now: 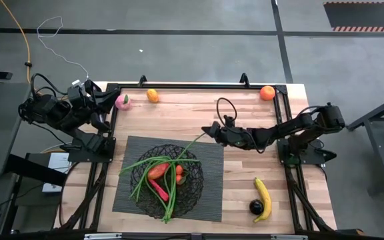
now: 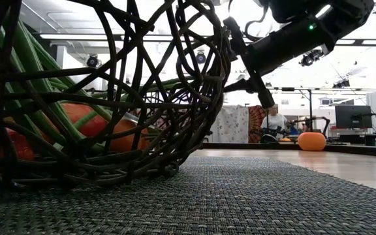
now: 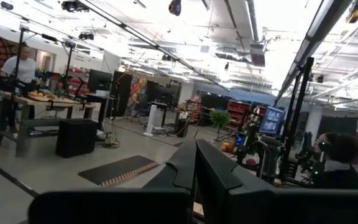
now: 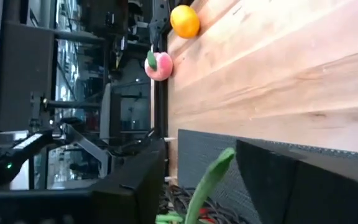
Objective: Build produce basket
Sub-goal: Put the green string beans into the black wire basket
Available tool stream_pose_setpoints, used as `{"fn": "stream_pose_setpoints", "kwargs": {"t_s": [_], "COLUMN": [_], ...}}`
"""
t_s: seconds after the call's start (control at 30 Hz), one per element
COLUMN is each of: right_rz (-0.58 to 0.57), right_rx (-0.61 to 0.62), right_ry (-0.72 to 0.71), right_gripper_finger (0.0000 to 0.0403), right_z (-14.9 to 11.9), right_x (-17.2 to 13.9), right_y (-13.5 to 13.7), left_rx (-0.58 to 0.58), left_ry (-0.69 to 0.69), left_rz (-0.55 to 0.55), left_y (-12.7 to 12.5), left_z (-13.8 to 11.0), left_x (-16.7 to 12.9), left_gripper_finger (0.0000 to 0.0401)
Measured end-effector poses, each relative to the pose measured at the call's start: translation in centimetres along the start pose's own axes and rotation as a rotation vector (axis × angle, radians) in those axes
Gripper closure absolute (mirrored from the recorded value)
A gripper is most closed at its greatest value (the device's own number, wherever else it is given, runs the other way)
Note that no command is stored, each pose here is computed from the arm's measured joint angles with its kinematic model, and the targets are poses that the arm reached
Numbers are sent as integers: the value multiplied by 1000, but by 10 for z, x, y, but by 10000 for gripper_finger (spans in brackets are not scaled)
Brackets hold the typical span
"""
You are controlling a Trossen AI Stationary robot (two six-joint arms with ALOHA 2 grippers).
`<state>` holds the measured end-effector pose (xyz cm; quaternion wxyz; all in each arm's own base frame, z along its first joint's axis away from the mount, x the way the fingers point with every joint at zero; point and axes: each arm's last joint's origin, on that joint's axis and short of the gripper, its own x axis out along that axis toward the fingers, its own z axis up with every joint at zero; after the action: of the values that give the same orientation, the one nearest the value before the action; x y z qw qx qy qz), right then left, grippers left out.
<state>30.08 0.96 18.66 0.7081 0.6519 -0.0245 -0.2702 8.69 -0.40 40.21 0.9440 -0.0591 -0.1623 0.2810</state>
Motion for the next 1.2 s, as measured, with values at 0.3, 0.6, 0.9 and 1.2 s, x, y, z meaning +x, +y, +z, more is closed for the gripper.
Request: {"fn": "stream_pose_setpoints", "kwargs": {"t_s": [0.3, 0.6, 0.9, 1.2], "right_rz": [24, 35, -62, 22], "right_rx": [12, -116, -611, -1046], "right_ry": [-3, 29, 203, 389], "right_gripper_finger": [331, 336, 341, 397], "right_z": [0, 4, -12, -74], "right_x": [0, 10, 58, 122], "right_y": [3, 31, 105, 154], "left_rx": [-13, -16, -13, -15], "left_ry": [1, 3, 6, 6], "left_rz": [13, 12, 12, 12], "left_y": [0, 0, 0, 0], "left_z": [0, 0, -1, -1], "left_x": [0, 0, 0, 0], "left_gripper_finger": [401, 401, 401, 401]}}
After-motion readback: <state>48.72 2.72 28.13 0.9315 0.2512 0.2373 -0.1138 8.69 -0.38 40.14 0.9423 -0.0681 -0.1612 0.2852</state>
